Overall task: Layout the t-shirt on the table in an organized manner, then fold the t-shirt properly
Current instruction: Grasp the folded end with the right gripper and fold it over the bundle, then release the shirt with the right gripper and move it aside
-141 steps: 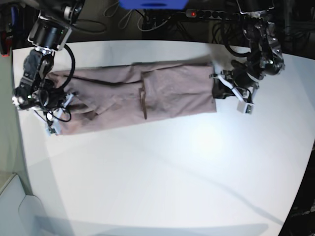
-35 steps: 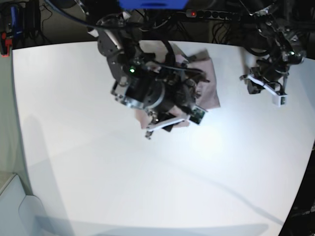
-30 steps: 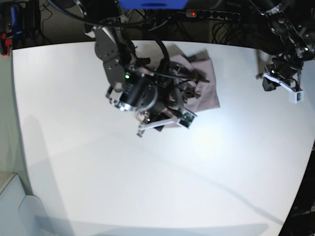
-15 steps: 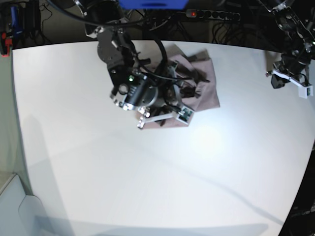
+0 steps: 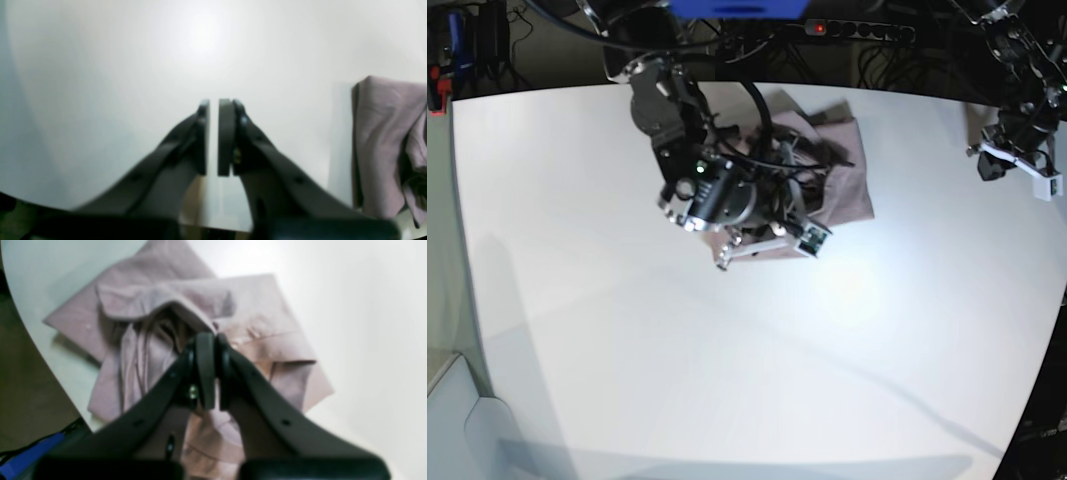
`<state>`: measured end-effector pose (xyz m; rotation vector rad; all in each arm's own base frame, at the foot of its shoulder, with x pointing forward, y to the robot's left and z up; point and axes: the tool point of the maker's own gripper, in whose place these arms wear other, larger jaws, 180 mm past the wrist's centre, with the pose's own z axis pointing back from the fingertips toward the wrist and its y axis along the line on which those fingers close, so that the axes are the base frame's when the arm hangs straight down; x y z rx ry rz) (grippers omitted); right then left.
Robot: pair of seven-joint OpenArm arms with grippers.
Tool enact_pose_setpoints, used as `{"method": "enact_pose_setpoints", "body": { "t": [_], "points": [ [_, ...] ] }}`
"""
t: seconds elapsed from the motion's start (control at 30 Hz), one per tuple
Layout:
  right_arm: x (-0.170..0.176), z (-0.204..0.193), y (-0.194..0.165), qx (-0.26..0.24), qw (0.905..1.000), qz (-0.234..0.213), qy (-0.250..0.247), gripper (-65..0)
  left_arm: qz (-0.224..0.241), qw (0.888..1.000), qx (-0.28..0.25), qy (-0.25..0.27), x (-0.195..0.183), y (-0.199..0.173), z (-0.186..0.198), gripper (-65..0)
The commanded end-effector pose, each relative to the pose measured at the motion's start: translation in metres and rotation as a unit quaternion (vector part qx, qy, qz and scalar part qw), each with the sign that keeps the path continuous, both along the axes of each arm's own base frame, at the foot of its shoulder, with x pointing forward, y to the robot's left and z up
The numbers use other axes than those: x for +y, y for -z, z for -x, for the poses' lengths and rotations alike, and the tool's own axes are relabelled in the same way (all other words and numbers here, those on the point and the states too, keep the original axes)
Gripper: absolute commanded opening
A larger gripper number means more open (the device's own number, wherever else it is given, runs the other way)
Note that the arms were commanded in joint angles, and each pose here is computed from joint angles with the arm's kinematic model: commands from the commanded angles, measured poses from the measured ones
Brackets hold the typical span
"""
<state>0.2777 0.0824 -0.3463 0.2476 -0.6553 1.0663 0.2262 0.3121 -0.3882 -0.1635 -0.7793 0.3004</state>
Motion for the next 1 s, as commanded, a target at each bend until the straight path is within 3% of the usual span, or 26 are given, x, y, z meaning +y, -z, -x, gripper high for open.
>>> {"method": "enact_pose_setpoints", "body": {
  "t": [0.0,0.13,0.33,0.6,0.9,0.97],
  "points": [
    [0.009,-0.009,-0.018,-0.024,0.9995,-0.022,-0.005,-65.0,-0.009,1.000,-0.016,0.000,0.006,-0.010,-0.003,-60.6],
    [0.022,-0.003,-0.023,-0.033,0.9987,-0.023,-0.031,-65.0,-0.008,1.000,-0.013,0.002,0.004,-0.008,-0.001,-60.6],
    [0.055,0.011,-0.047,-0.041,0.9927,-0.075,-0.086,-65.0,-0.010,1.000,-0.013,0.004,0.003,-0.009,0.000,-60.6],
    [0.073,0.002,-0.064,-0.053,0.9854,-0.118,-0.110,-64.9,-0.010,1.000,0.001,0.005,0.003,-0.003,0.011,-60.6],
    [0.107,-0.005,-0.064,0.015,0.9645,-0.227,-0.135,-52.0,-0.010,1.000,0.012,0.005,0.003,0.002,0.020,-60.6],
    [0.110,-0.018,-0.067,0.034,0.9617,-0.253,-0.100,-47.3,-0.012,1.000,0.015,0.005,0.004,0.003,0.022,-60.6]
  ]
}}
